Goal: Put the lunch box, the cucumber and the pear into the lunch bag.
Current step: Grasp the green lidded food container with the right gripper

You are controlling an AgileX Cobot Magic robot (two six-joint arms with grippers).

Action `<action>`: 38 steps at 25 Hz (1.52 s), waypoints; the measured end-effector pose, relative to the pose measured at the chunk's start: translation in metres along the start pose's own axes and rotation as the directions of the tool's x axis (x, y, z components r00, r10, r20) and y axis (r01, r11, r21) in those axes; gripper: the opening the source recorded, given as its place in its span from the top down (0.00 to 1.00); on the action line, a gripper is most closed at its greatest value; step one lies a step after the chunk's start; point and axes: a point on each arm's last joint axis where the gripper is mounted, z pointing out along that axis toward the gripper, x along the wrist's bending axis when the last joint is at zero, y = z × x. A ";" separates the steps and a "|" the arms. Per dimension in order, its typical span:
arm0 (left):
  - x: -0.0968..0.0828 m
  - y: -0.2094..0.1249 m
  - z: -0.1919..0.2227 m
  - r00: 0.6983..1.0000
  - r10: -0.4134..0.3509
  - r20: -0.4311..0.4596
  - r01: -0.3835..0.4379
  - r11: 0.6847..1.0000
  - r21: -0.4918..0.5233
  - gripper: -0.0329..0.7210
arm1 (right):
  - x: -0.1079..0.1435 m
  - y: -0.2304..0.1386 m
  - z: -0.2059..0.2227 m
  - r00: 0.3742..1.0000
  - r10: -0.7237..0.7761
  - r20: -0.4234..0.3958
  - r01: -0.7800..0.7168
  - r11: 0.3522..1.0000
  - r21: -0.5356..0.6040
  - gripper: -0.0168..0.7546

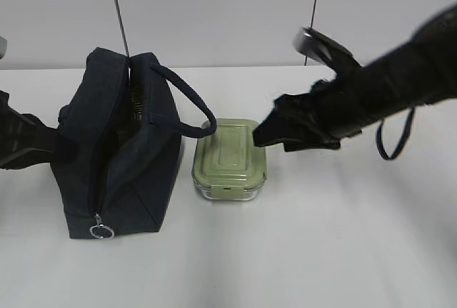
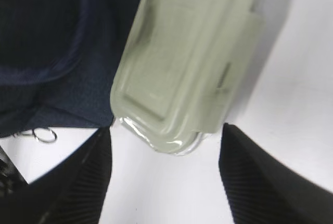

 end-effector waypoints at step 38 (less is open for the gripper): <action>0.000 0.000 0.000 1.000 -0.002 0.004 0.002 1.000 0.001 0.98 | -0.068 0.018 0.082 0.971 0.157 -0.180 -0.134 0.982 0.130 0.31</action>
